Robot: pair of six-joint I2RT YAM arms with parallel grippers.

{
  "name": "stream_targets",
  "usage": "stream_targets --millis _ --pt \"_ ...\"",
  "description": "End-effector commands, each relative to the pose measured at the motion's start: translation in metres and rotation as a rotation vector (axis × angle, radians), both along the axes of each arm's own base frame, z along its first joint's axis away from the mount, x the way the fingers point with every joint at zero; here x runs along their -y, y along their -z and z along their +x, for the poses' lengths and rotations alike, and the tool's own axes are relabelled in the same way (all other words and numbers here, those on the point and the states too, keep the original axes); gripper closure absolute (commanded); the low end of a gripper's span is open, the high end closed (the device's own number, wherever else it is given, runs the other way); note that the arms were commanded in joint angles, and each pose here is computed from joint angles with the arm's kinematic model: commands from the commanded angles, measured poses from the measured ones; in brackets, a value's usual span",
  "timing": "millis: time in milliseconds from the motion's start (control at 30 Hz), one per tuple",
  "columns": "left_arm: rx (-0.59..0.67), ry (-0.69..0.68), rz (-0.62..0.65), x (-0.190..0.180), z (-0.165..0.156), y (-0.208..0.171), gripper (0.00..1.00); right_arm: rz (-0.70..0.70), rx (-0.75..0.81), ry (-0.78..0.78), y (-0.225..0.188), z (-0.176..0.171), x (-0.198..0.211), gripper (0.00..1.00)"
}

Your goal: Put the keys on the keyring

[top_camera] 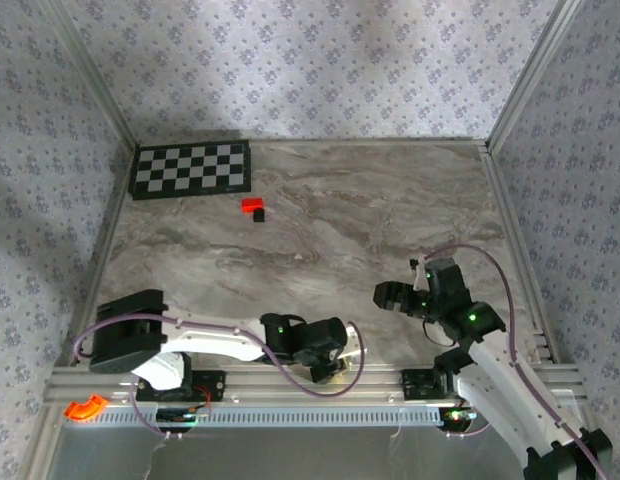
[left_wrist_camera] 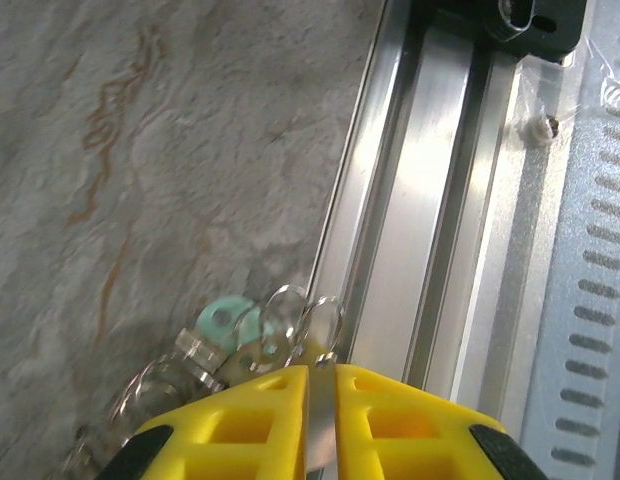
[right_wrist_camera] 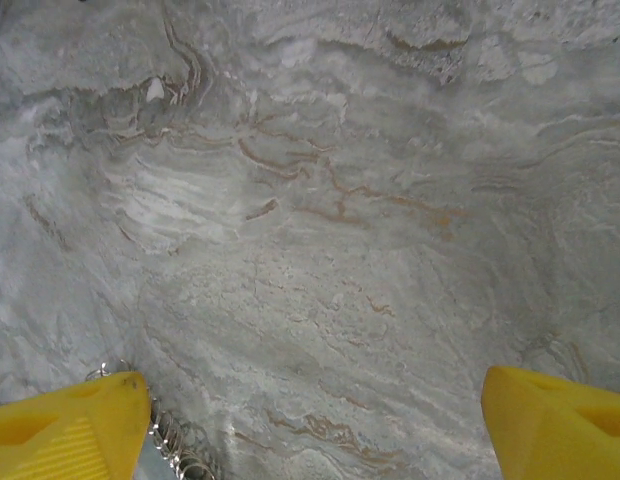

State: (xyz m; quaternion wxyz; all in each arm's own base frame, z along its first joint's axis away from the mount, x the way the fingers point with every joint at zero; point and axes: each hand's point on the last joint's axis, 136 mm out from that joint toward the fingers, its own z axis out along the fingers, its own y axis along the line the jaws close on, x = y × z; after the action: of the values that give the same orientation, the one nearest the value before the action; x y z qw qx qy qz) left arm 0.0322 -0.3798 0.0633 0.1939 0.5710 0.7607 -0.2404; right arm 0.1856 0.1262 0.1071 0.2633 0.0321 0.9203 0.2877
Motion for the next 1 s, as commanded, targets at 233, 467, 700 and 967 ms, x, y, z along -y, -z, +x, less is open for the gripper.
stream_targets --millis 233,467,700,967 --pt "0.07 0.042 0.091 0.02 -0.001 0.013 0.9 0.02 0.006 0.013 0.002 -0.004 0.006 0.12" --pt "0.105 0.031 0.16 0.015 0.001 0.027 0.92 0.027 0.016 0.012 0.0 -0.004 0.006 0.11" --pt "0.151 0.006 0.205 0.009 0.009 0.034 0.96 0.032 0.021 0.012 -0.001 -0.004 0.006 0.11" --pt "0.18 -0.014 0.182 0.008 0.015 0.029 1.0 0.032 0.026 0.014 -0.001 -0.003 0.006 0.11"
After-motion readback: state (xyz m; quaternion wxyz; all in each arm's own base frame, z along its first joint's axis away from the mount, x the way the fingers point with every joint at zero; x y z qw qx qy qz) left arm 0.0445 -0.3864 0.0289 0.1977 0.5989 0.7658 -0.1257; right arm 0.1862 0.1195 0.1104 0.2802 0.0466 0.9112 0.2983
